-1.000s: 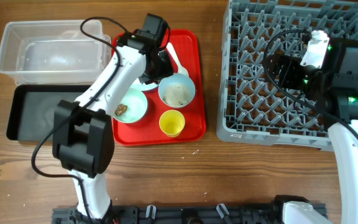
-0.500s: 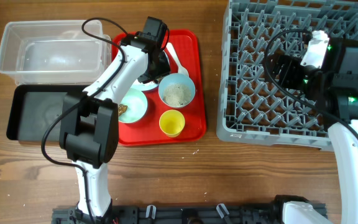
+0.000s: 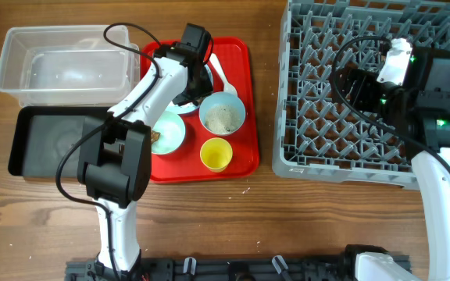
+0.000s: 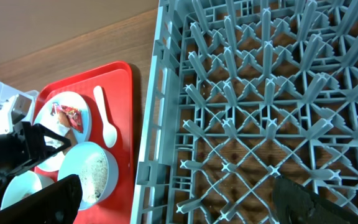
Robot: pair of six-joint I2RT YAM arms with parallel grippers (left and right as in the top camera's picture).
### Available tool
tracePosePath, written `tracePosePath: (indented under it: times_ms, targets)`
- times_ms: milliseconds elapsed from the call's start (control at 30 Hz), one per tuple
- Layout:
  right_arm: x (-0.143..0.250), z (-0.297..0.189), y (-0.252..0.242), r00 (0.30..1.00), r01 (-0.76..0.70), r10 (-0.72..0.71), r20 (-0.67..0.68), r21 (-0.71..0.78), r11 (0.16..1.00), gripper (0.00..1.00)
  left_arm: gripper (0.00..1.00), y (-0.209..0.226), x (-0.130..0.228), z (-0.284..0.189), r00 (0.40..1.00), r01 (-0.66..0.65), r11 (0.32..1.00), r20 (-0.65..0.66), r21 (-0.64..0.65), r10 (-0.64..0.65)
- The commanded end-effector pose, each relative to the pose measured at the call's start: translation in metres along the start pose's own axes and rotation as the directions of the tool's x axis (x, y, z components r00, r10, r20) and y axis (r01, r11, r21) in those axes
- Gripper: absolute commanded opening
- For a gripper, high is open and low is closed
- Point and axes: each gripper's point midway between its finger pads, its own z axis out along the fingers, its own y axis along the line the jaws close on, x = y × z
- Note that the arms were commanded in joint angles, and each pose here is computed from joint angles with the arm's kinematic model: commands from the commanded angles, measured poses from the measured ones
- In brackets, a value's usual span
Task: Sort waste into correct bins and load items into the dishwasher rack
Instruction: 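Grasp the white tissue on the blue plate with the left gripper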
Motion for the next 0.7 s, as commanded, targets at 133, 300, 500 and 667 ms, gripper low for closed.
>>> tracePosePath:
  times_ms: [133, 300, 500, 667]
  targets:
    - [-0.002, 0.001, 0.001, 1.000, -0.010, 0.010, -0.001, -0.005, 1.000, 1.00, 0.43, -0.001, 0.005, 0.018, 0.999, 0.040, 0.999, -0.033, -0.005, -0.040]
    - [-0.002, 0.001, 0.001, 1.000, -0.010, 0.010, 0.000, -0.005, 1.000, 0.99, 0.43, -0.002, 0.005, 0.023, 0.999, 0.039, 0.999, -0.036, -0.006, -0.039]
    - [-0.002, 0.002, 0.001, 1.000, -0.010, 0.010, -0.001, -0.005, 1.000, 1.00, 0.27, -0.010, 0.000, 0.023, 0.999, 0.038, 0.999, -0.015, 0.025, -0.038]
    - [-0.002, 0.002, 0.001, 1.000, -0.010, 0.010, -0.001, -0.005, 1.000, 1.00, 0.11, -0.007, -0.011, 0.002, 0.998, 0.060, 0.997, -0.003, 0.052, -0.060]
